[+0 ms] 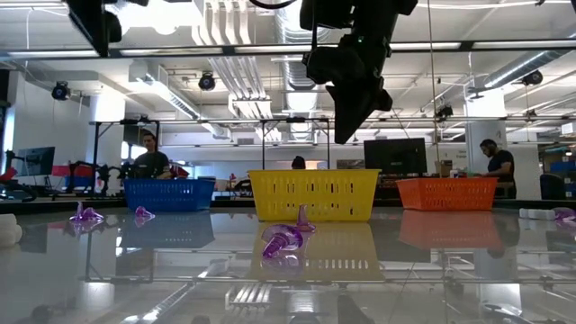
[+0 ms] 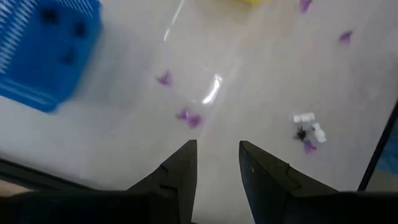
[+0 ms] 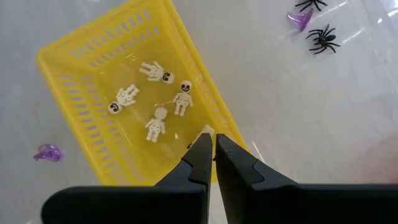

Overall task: Sort Halloween decoration
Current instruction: Put the purple witch hat toy into the orange bin

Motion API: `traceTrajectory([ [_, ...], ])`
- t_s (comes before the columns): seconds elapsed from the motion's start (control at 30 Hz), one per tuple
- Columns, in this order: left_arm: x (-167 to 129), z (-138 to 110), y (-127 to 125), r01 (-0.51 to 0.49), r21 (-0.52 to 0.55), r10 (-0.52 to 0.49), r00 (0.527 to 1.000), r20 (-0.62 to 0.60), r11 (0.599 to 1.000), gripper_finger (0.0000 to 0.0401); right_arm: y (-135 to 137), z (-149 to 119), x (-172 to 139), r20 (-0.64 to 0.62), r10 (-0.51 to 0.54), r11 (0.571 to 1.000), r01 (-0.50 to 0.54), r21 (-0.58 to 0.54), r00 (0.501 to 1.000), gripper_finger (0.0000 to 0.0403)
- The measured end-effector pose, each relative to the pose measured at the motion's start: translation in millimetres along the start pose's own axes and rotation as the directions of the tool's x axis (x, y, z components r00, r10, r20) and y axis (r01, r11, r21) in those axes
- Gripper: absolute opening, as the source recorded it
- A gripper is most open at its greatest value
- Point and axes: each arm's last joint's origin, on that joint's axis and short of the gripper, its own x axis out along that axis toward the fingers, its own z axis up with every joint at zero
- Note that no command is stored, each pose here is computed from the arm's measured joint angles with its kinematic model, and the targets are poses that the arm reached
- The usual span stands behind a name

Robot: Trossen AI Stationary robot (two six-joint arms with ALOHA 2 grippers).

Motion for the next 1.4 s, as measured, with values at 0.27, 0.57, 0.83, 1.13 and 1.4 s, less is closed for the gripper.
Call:
traceTrajectory([
  [0.27,44,-18,-31,0.079,0.03,-0.077,0.995,-0.068,0.996,0.0102,1,4,-4,0.017,0.009,0.997,-0.01,0.08,1.0,0.0013],
  [0.57,77,-46,-68,0.193,0.069,-0.188,0.98,-0.069,0.979,0.0102,2,8,-9,0.037,0.012,0.987,-0.018,0.159,0.999,0.0013],
  [0.83,105,-63,-87,0.209,0.115,-0.196,0.974,-0.114,0.971,0.0102,3,12,-14,0.059,0.018,0.977,-0.03,0.209,0.998,0.0013],
  [1.13,117,-71,-102,0.212,0.144,-0.191,0.971,-0.146,0.967,0.0102,5,11,-15,0.019,0.084,0.961,-0.087,0.263,0.996,0.0013],
  [1.4,139,-73,-124,0.228,0.191,-0.203,0.969,-0.145,0.955,0.0102,6,10,-15,0.001,0.113,0.955,-0.109,0.276,0.994,0.0013],
])
